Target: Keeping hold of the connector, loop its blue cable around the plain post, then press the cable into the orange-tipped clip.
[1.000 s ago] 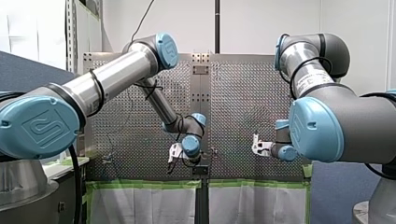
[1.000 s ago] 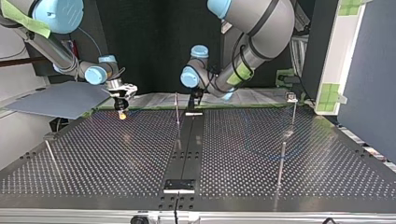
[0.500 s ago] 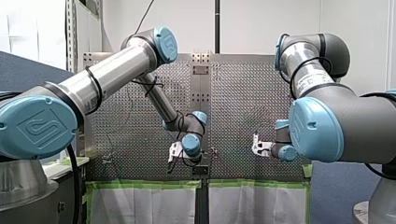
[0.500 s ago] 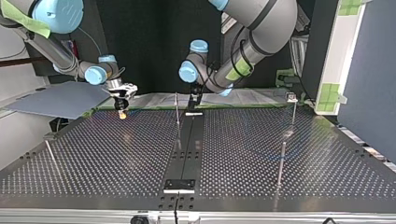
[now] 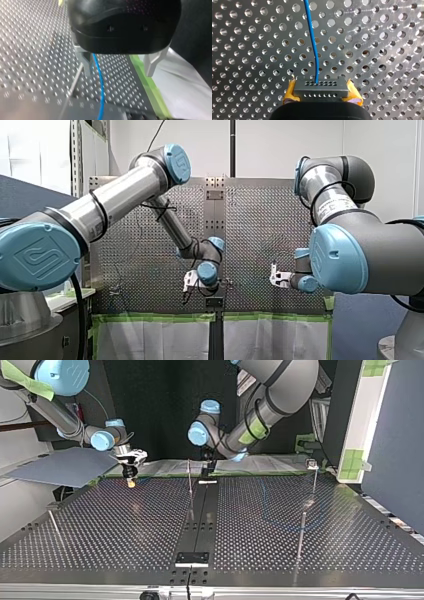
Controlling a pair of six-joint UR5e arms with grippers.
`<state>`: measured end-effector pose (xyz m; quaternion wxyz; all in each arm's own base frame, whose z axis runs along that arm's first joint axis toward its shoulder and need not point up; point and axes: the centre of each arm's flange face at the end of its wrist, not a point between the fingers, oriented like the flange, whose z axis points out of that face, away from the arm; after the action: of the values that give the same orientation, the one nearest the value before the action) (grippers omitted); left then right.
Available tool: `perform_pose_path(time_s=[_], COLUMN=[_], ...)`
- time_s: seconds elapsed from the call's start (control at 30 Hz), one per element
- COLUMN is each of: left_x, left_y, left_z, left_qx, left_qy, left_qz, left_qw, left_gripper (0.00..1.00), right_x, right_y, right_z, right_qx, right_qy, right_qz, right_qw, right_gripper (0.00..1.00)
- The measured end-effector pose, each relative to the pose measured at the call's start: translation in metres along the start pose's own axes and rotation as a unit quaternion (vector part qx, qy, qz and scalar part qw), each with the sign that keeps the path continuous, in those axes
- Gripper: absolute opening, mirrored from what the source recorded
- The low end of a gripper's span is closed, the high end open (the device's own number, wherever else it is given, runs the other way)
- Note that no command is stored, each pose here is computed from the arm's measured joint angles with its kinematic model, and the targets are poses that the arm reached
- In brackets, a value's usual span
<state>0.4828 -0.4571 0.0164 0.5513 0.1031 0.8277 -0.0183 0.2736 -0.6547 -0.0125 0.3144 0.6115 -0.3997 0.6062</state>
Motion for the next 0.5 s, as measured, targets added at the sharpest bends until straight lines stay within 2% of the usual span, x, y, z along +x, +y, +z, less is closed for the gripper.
perform_pose_path(time_s=[0.17, 0.5], left_x=[-0.007, -0.003], left_y=[-0.016, -0.042], left_z=[-0.013, -0.027], left_qx=[0.016, 0.045], left_qy=[-0.015, -0.029], left_qz=[-0.001, -0.001], left_qw=[0.9998, 0.9985], left_gripper=[1.0, 1.0], right_x=[0.0, 0.0], right_y=[0.0, 0.0], right_z=[0.0, 0.0], right_qx=[0.0, 0.0], right_qy=[0.0, -0.001], right_qz=[0.0, 0.0002], right_qw=[1.0, 1.0], right_gripper=[0.0, 0.0])
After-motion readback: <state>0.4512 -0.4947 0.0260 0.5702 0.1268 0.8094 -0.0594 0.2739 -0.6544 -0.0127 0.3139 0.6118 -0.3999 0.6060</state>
